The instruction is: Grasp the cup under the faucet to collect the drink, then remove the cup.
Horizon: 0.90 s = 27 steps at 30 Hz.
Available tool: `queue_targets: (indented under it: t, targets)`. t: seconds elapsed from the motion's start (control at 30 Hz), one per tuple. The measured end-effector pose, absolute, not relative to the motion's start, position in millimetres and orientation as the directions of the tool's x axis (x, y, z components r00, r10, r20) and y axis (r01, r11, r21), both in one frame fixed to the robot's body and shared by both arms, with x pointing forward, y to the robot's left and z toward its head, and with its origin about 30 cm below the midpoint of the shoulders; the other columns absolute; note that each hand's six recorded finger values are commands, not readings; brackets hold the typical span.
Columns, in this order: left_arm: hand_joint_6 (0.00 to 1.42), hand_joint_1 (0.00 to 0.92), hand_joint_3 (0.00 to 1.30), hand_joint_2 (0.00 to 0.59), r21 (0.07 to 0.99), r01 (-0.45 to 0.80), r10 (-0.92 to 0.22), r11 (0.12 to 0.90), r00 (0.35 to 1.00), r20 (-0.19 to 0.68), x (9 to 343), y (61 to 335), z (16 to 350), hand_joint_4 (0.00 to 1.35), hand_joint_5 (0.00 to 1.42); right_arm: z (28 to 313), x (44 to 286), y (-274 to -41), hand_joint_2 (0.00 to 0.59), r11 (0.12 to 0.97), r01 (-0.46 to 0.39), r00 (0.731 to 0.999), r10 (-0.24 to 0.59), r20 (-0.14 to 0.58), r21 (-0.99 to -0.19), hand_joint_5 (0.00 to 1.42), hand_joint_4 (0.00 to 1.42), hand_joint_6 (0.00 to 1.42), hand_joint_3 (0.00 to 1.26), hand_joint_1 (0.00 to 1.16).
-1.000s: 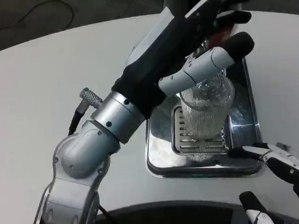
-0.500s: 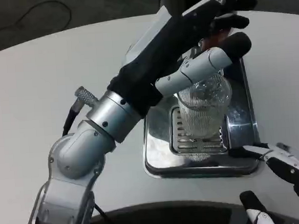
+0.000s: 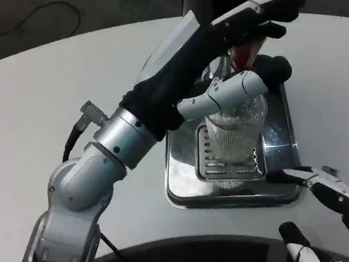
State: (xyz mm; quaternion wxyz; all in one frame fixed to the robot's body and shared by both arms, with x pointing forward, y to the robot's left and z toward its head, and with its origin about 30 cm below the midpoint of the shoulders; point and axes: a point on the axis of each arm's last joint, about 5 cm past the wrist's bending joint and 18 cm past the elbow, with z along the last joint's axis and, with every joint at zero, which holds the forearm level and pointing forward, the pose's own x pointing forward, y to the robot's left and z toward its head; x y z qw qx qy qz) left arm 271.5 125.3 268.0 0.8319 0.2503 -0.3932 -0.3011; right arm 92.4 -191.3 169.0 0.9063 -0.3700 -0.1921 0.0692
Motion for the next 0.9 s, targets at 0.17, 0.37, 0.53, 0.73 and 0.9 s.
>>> queue_targets:
  t: [0.17, 0.37, 0.53, 0.73, 0.9]
  targets:
    - [0.10, 0.078, 0.23, 0.104, 0.696, 0.267, -0.714, 0.666, 0.498, 0.492, 271.6, 127.8, 267.3, 0.19, 0.25, 169.3, 93.5, -190.2, 0.479, 0.720, 0.016, 0.913, 0.272, 0.303, -0.694, 0.13, 0.23, 0.02, 0.29, 0.61]
    - [0.09, 0.077, 0.23, 0.104, 0.718, 0.253, -0.727, 0.648, 0.485, 0.486, 271.6, 129.3, 266.3, 0.19, 0.25, 169.5, 93.9, -190.0, 0.479, 0.720, 0.017, 0.912, 0.272, 0.305, -0.694, 0.13, 0.23, 0.03, 0.29, 0.61]
    - [0.09, 0.075, 0.23, 0.104, 0.745, 0.224, -0.737, 0.629, 0.478, 0.478, 271.5, 129.7, 265.4, 0.19, 0.25, 169.4, 94.2, -189.3, 0.482, 0.722, 0.015, 0.912, 0.275, 0.306, -0.691, 0.13, 0.23, 0.03, 0.29, 0.62]
    - [0.09, 0.067, 0.23, 0.106, 0.753, 0.216, -0.740, 0.622, 0.476, 0.475, 271.5, 128.7, 263.3, 0.19, 0.25, 169.0, 95.1, -187.5, 0.466, 0.730, 0.010, 0.912, 0.274, 0.306, -0.684, 0.13, 0.22, 0.03, 0.27, 0.64]
    - [0.09, 0.064, 0.23, 0.106, 0.764, 0.204, -0.743, 0.612, 0.480, 0.467, 271.0, 128.9, 261.8, 0.19, 0.25, 167.2, 96.8, -187.8, 0.336, 0.744, 0.010, 0.923, 0.250, 0.293, -0.668, 0.09, 0.15, 0.06, 0.19, 0.75]
